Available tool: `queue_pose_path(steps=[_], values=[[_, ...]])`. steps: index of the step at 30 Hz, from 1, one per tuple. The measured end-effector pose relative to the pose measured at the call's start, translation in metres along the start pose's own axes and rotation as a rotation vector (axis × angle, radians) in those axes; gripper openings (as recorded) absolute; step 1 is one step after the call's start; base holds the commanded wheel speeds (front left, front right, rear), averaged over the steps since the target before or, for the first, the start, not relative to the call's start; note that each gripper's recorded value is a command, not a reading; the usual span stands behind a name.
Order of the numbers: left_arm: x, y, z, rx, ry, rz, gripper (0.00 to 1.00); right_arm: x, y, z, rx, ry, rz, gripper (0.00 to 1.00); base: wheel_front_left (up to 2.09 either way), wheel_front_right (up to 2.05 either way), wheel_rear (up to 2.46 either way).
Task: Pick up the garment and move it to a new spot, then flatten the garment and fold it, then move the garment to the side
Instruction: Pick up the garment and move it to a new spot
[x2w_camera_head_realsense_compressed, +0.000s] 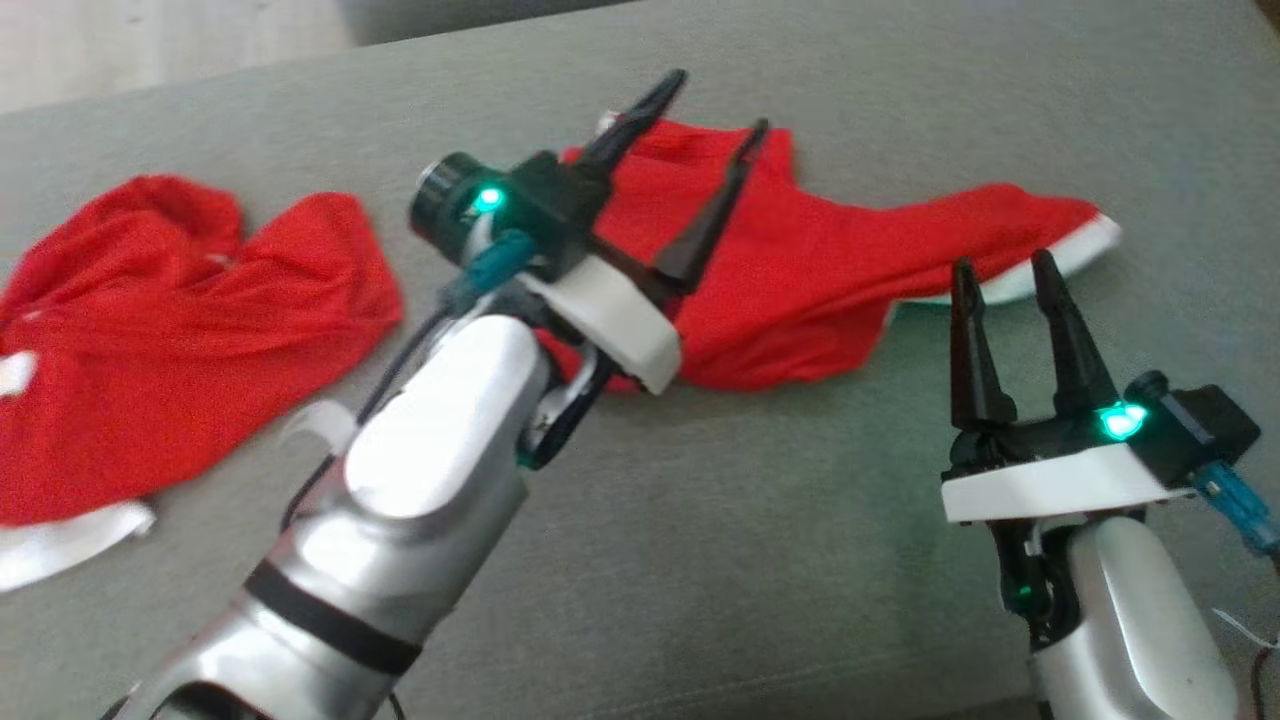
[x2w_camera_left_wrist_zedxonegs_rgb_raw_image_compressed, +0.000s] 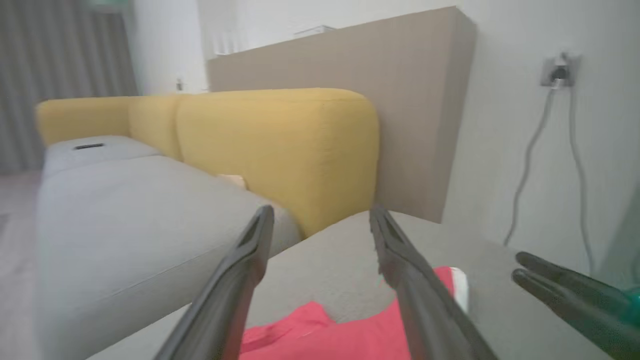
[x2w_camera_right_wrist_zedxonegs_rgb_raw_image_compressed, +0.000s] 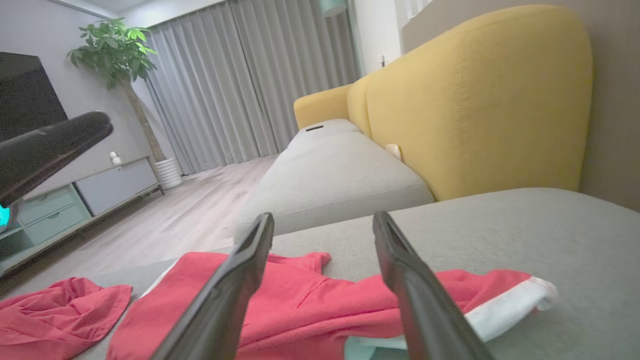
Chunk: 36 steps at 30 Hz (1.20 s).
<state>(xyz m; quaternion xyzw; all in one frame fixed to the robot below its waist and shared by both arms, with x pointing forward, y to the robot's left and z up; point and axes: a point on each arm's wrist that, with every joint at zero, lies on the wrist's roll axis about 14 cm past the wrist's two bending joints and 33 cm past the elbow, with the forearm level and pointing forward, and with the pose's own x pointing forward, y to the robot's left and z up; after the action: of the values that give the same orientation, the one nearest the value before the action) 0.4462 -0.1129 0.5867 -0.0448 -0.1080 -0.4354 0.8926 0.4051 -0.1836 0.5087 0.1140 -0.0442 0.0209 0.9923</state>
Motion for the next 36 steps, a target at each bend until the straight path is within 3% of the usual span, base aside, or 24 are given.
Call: queue_pose_path(steps=[7, 11, 21, 36], values=[[-0.069, 0.076, 0.02, 0.065, -0.03, 0.28, 1.0, 0.015, 0.033, -0.002, 0.002, -0.005, 0.098, 1.0, 0.0, 0.0, 0.0], [-0.126, 0.1, 0.019, 0.085, -0.01, 0.425, 1.0, 0.017, 0.053, 0.002, 0.008, -0.018, 0.152, 1.0, 0.0, 0.0, 0.0], [-0.221, 0.095, 0.016, 0.04, -0.004, 0.651, 1.0, -0.004, 0.076, -0.006, 0.01, 0.012, 0.216, 1.0, 0.0, 0.0, 0.0], [-0.234, 0.093, 0.006, -0.002, 0.002, 0.691, 1.0, -0.005, 0.098, -0.031, -0.028, 0.082, 0.293, 1.0, 0.0, 0.0, 0.0]])
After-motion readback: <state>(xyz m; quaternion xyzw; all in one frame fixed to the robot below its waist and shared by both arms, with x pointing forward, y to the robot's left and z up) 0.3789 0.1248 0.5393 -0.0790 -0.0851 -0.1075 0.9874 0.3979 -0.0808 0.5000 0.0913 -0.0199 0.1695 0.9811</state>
